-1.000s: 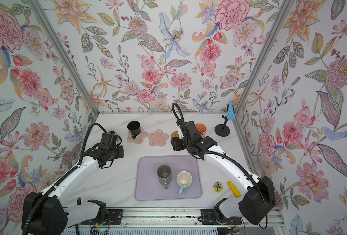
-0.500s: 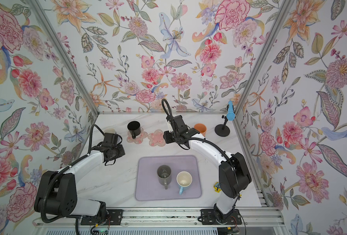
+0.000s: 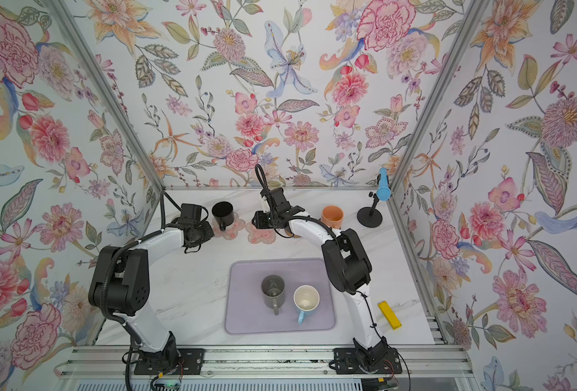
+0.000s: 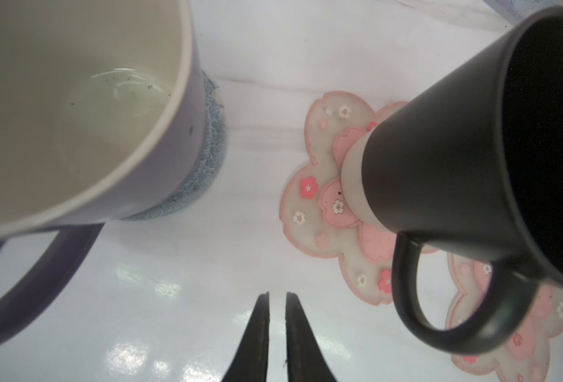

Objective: Place cups on coasters
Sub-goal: Move the coaster to the top-left of the table.

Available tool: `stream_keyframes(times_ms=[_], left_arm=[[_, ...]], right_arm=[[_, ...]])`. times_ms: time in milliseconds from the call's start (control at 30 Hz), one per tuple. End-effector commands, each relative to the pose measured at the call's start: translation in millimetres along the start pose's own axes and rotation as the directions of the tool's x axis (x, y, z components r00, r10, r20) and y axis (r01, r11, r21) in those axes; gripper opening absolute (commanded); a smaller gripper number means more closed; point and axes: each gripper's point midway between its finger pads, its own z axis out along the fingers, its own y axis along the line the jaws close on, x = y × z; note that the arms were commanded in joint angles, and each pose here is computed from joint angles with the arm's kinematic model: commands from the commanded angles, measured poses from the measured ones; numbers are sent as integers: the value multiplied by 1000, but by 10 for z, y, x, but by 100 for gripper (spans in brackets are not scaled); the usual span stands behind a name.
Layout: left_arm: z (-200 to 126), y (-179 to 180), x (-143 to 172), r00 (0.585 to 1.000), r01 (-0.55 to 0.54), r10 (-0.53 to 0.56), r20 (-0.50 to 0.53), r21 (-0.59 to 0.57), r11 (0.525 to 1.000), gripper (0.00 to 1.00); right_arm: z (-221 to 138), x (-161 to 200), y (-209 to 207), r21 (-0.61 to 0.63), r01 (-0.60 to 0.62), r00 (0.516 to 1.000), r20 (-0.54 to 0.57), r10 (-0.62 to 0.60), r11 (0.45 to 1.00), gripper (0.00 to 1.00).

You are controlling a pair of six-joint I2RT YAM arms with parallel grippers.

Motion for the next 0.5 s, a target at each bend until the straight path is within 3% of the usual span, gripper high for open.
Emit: stream_keyframes(times_ms=[0, 467], left_arm=[[97, -8, -141, 999, 42, -42, 29, 3, 999, 14], [427, -73, -185, 984, 165, -170, 55, 83, 983, 8]], right_arm=[[72, -199, 9, -46, -53, 998, 40, 54, 998, 38], [535, -234, -56, -86, -119, 992, 27, 121, 989, 37]])
